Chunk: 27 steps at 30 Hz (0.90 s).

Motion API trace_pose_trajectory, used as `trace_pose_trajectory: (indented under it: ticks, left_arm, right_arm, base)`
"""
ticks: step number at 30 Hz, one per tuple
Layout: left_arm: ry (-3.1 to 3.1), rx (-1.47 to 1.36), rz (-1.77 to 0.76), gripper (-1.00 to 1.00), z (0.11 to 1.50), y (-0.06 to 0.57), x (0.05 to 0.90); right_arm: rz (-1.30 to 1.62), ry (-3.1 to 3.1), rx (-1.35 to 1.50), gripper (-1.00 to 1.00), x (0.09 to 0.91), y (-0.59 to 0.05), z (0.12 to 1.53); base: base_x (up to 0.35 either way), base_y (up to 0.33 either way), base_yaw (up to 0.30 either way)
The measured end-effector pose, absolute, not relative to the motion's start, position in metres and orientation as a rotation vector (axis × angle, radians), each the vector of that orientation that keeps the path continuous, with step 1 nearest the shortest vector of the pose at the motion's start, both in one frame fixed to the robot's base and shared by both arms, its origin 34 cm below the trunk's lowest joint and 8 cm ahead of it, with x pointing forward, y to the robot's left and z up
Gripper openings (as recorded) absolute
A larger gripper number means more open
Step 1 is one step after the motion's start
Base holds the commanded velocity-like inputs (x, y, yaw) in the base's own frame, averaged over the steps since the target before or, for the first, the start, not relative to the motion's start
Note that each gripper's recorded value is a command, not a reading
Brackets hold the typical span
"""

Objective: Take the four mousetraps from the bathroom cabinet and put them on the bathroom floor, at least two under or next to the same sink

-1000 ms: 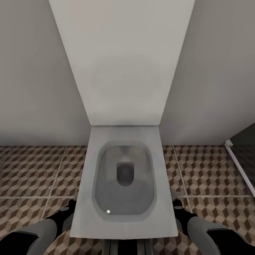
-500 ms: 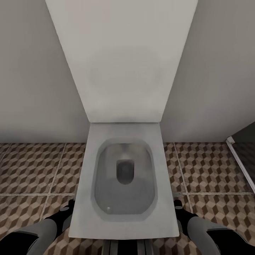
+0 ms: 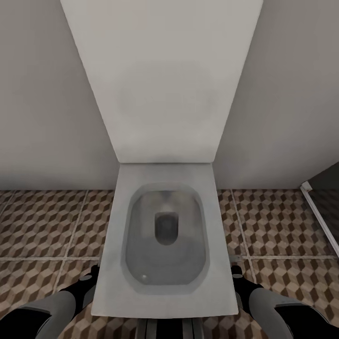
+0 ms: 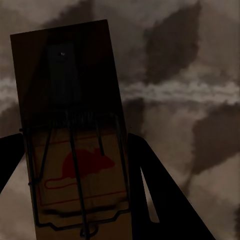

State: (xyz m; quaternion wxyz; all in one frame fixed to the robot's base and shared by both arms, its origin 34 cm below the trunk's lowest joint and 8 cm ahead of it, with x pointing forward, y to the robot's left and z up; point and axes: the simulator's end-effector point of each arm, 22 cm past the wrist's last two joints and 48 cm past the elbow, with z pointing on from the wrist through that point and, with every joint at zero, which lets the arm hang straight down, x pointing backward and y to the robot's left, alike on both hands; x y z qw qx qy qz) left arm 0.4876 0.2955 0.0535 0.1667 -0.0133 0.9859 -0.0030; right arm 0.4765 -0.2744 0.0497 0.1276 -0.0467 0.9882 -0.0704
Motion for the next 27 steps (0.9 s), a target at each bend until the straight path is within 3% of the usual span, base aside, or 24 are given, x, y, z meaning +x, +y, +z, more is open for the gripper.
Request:
trace_pose_trajectory:
  ticks: [27]
  left_arm:
    - [2.805,-0.035,-0.006,-1.0,0.0536,0.2958,0.4878]
  right_arm:
    - [-0.202,2.871,-0.132,-1.0,0.4774,-0.2734,0.0499]
  base:
    - [0.0,0.0,0.0]
